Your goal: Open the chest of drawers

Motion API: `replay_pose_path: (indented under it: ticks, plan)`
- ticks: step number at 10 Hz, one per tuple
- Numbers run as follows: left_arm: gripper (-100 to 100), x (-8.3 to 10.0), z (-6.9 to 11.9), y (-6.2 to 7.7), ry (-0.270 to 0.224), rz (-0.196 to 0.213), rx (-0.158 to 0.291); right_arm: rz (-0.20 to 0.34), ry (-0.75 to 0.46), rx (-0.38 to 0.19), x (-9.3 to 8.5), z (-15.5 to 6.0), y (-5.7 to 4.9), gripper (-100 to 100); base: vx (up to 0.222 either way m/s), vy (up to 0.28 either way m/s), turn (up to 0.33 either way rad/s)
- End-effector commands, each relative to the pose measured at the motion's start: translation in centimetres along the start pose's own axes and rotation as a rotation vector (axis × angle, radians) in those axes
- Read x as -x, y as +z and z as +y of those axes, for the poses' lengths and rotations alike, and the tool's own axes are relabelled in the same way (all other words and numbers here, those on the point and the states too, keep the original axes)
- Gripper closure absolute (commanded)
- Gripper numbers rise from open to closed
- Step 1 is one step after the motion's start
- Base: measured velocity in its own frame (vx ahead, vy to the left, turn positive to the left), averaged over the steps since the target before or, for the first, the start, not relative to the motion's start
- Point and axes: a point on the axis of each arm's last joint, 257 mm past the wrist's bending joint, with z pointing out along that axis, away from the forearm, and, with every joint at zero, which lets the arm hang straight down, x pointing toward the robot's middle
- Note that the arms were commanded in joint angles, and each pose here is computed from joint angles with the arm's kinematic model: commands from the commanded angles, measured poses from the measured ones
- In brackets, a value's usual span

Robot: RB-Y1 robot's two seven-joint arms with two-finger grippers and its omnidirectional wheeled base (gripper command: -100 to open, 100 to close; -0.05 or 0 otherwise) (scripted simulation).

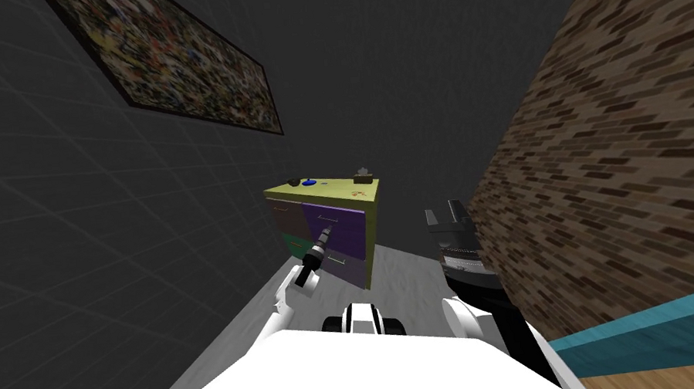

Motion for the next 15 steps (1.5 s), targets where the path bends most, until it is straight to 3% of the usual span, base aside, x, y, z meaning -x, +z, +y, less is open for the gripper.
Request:
replay_pose_path:
  ticks: [1,2,3,4,5,6,7,8,10,11,13,14,15]
  plan:
    - [100,-0.7,0.5,1.5,-0.001,0.012,0.006,0.0,0.0,0.0,0.0,0.0,0.0,0,-0.055,0.022,-0.004]
    - [100,-1.4,-0.9,2.9,-0.009,0.014,-0.025,0.0,0.0,0.0,0.0,0.0,0.0,0,-0.105,0.032,0.12]
    - [100,-1.5,-1.1,3.6,-0.005,0.018,-0.029,0.0,0.0,0.0,0.0,0.0,0.0,0,-0.098,0.033,0.076]
    - [100,-1.8,0.0,3.7,-0.005,0.026,-0.007,0.0,0.0,0.0,0.0,0.0,0.0,0,-0.046,0.022,0.0]
    - [100,-2.8,-1.3,5.1,-0.013,0.033,-0.033,0.0,0.0,0.0,0.0,0.0,0.0,0,-0.099,0.047,0.134]
    - [100,-3.0,-1.1,5.8,-0.009,0.041,-0.028,0.0,0.0,0.0,0.0,0.0,0.0,0,-0.094,0.049,0.076]
    - [100,-3.3,-0.3,5.8,-0.01,0.047,-0.012,0.0,0.0,0.0,0.0,0.0,0.0,0,-0.041,0.025,-0.009]
    - [100,-4.5,-1.4,7.1,-0.018,0.059,-0.033,0.0,0.0,0.0,0.0,0.0,0.0,0,-0.084,0.059,0.123]
    - [100,-4.9,-1.0,7.8,-0.013,0.071,-0.022,0.0,0.0,0.0,0.0,0.0,0.0,0,-0.074,0.034,0.036]
    - [100,-6.2,-2.3,9.0,-0.022,0.085,-0.044,0.0,0.0,0.0,0.0,0.0,0.0,0,-0.091,0.047,0.147]
    - [100,-6.6,-1.9,9.8,-0.016,0.099,-0.033,0.0,0.0,0.0,0.0,0.0,0.0,0,-0.065,0.036,0.026]
    - [100,-8.1,-3.5,11.0,-0.023,0.117,-0.057,0.0,0.0,0.0,0.0,0.0,0.0,0,-0.078,0.048,0.14]
    - [100,-8.6,-3.1,11.6,-0.017,0.131,-0.044,0.0,0.0,0.0,0.0,0.0,0.0,0,-0.085,0.06,0.071]
